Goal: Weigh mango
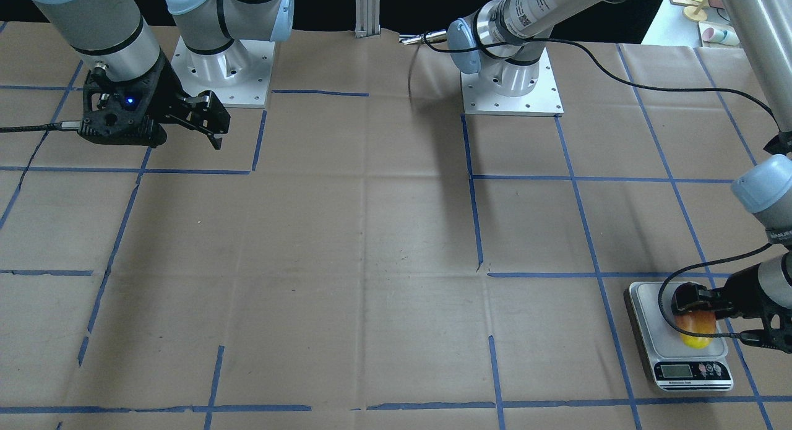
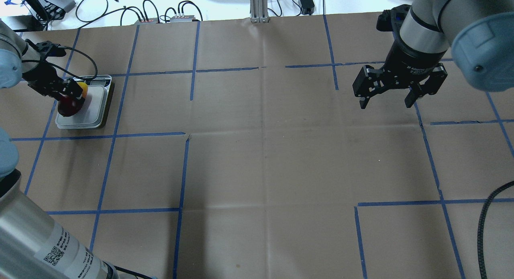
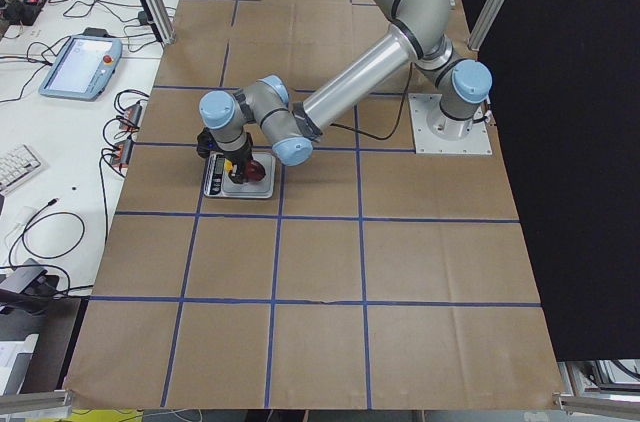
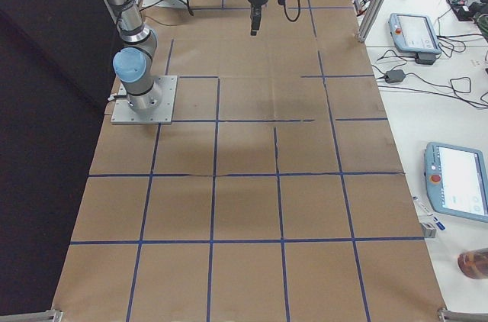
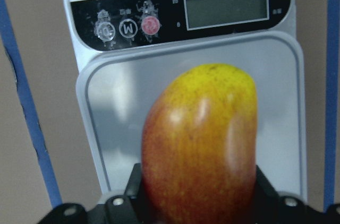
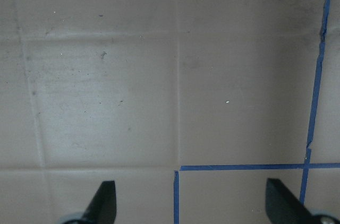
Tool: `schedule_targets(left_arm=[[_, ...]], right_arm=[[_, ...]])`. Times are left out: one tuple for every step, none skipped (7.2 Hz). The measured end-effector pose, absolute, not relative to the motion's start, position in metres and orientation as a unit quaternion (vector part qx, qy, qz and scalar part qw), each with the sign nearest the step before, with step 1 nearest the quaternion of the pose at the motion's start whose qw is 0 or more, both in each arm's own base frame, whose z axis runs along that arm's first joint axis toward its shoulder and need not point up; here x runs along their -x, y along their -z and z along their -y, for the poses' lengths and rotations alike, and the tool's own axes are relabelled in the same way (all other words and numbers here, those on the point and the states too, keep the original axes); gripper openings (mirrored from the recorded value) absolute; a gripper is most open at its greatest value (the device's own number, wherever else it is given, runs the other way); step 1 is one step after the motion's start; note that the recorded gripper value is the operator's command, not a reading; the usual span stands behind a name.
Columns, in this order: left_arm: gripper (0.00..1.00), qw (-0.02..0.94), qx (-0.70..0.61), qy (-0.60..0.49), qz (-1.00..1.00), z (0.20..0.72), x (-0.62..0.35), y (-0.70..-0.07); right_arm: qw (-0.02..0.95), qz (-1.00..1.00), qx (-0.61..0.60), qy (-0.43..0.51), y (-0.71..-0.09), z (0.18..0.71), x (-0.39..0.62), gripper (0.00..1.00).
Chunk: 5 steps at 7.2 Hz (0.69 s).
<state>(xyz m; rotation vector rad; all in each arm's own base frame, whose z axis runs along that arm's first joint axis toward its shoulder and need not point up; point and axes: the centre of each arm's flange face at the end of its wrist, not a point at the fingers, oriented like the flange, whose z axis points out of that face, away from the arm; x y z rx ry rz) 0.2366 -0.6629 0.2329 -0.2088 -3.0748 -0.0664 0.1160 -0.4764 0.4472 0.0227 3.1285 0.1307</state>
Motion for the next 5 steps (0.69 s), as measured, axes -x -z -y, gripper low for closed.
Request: schedule_targets(left_arm=[[1.0, 0.029, 0.067, 0.021, 0.997, 0.66, -0.234, -0.247], [1.0, 0.031, 0.066, 0.025, 0.997, 0.652, -0.227, -0.273], [1.0, 0.027, 0.061, 0.021, 0.998, 0.641, -0.211, -0.316], [1.0, 0.016, 0.052, 0.006, 0.999, 0.632, -0.181, -0.358], [1.0, 0.008, 0.046, -0.008, 0.999, 0.624, -0.133, -0.396]], right_arm=[[0.005, -0.999, -0.007, -0.042, -0.447, 0.476, -0.116, 1.0], [0.005, -0.999, -0.007, -0.042, -0.447, 0.476, -0.116, 1.0], [0.005, -0.999, -0.007, -0.042, -0.447, 0.476, -0.116, 1.0], [0.005, -0.999, -0.007, -0.042, -0.447, 0.476, -0.116, 1.0], [0.005, -0.999, -0.007, -0.042, -0.447, 0.476, -0.116, 1.0]])
